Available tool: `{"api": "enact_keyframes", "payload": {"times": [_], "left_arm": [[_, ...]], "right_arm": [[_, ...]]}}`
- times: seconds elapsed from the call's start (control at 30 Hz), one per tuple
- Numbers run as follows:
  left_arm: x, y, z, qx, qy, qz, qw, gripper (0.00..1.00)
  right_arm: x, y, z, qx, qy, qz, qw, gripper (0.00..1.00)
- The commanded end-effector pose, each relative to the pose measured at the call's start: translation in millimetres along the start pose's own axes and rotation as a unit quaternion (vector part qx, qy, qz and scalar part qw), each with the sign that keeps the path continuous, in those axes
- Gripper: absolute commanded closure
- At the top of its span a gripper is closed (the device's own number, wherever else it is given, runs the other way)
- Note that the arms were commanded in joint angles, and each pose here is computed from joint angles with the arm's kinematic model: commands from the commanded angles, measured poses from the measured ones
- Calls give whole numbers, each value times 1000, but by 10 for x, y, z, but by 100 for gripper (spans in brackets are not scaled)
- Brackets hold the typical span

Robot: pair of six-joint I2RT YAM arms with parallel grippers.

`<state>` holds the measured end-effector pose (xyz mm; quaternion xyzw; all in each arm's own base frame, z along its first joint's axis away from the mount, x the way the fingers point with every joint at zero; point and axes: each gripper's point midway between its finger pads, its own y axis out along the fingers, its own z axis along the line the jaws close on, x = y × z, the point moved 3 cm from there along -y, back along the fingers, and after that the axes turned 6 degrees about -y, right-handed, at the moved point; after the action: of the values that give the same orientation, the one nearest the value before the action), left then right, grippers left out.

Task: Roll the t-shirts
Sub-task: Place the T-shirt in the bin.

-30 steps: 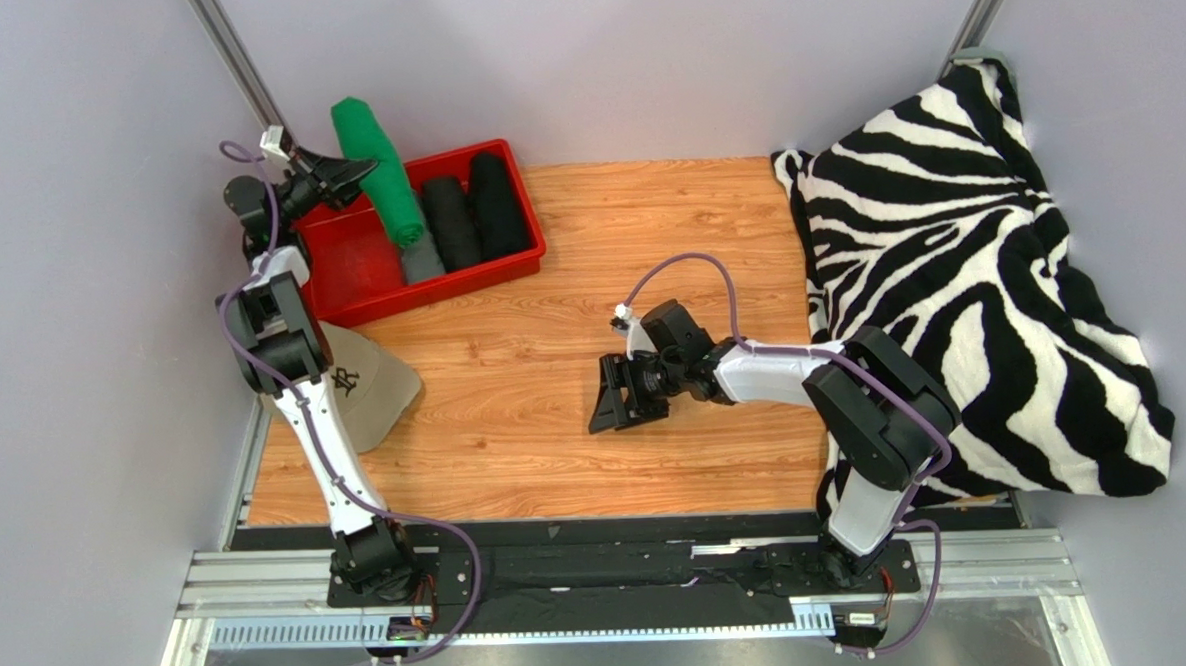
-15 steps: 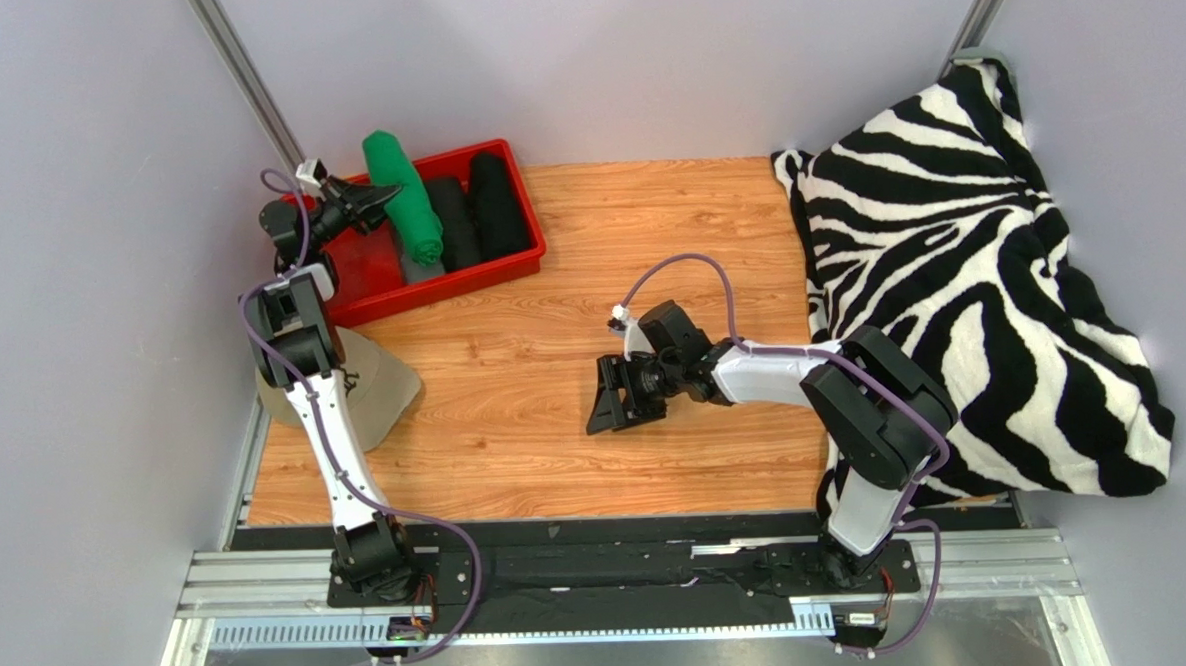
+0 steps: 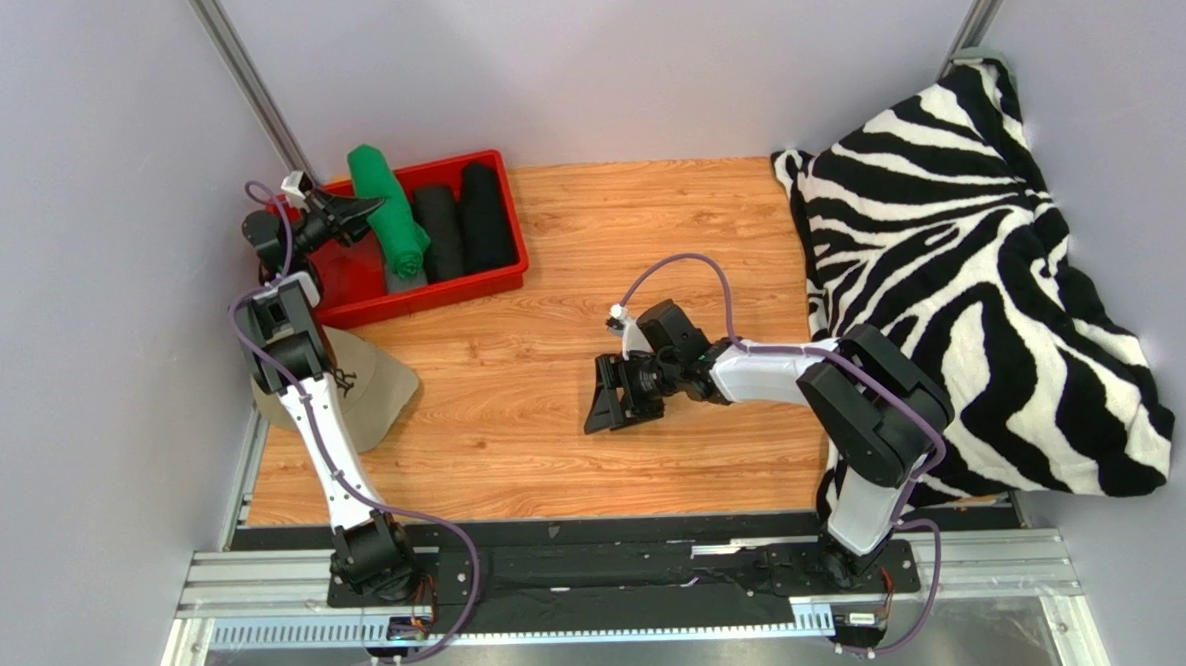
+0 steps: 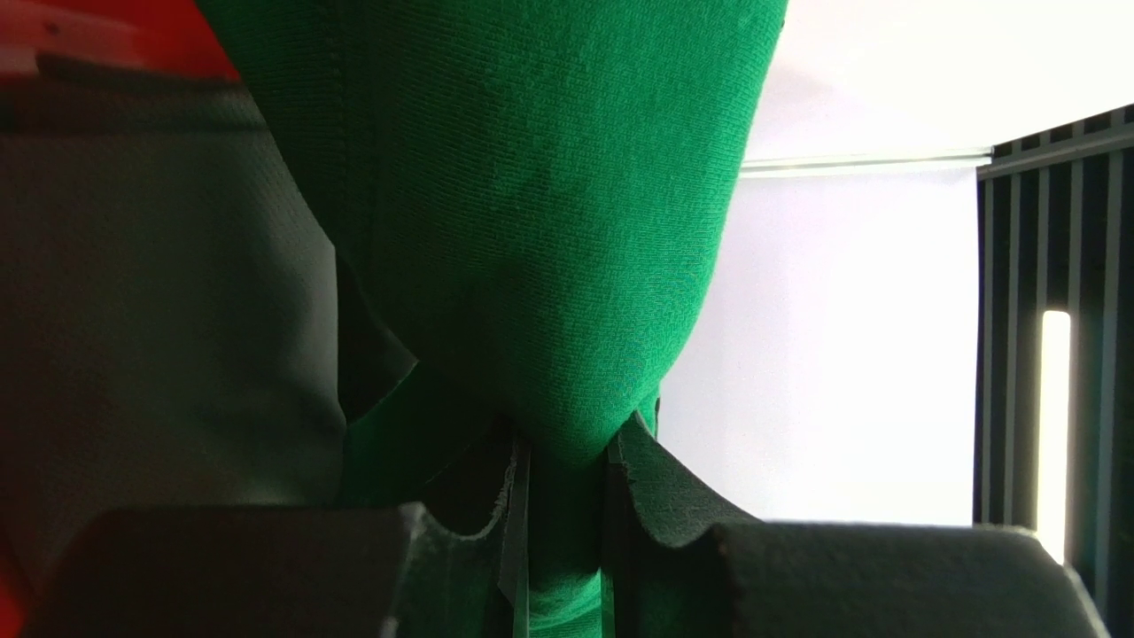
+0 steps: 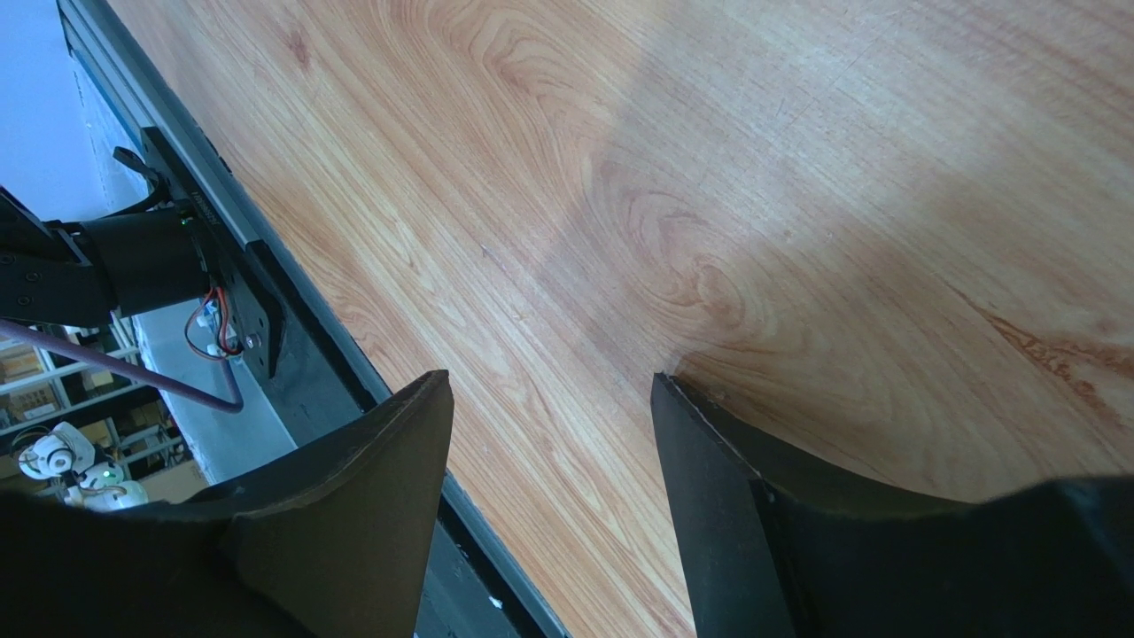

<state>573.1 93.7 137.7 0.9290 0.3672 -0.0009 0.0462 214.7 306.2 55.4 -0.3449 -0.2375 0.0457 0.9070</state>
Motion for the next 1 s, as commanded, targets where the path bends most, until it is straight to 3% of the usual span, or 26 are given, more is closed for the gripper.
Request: {"api": "enact_keyframes", "payload": {"times": [0.0, 0.23, 0.37, 0.4, 0.47, 0.5, 0.53, 0.6, 0.67, 0.7, 0.97], "left_arm": [[210, -324, -88, -6, 25, -20, 999, 99], [144, -314, -271, -8, 47, -12, 999, 99], [114, -324, -254, -4, 44, -12, 999, 99], [106, -336, -232, -3, 41, -13, 999, 99], [94, -337, -264, -3, 43, -13, 999, 99], [84, -330, -273, -2, 45, -11, 999, 99], [72, -330, -299, -2, 49, -9, 999, 100], [60, -341, -302, -1, 49, -11, 999, 100], [51, -340, -341, 0, 54, -9, 998, 100], [45, -331, -356, 0, 55, -7, 998, 100], [50, -332, -335, 6, 54, -6, 998, 100]], "right_arm": [[-72, 83, -129, -28, 0, 12, 1000, 36], [305, -20, -86, -74, -15, -45, 996, 36], [1249, -106, 65, -154, -27, -134, 978, 35], [1499, -145, 10, -192, -29, -170, 966, 35], [1746, 31, -162, -217, -24, -183, 959, 34], [2201, -88, -71, -224, -28, -238, 945, 35], [2259, 91, -280, -245, -20, -233, 941, 35], [2747, 12, -259, -243, -16, -287, 926, 35], [2903, 232, -396, -242, -17, -290, 926, 35], [3164, 150, -226, -225, -27, -318, 921, 35], [3221, 502, -160, -191, -46, -310, 930, 35]]}}
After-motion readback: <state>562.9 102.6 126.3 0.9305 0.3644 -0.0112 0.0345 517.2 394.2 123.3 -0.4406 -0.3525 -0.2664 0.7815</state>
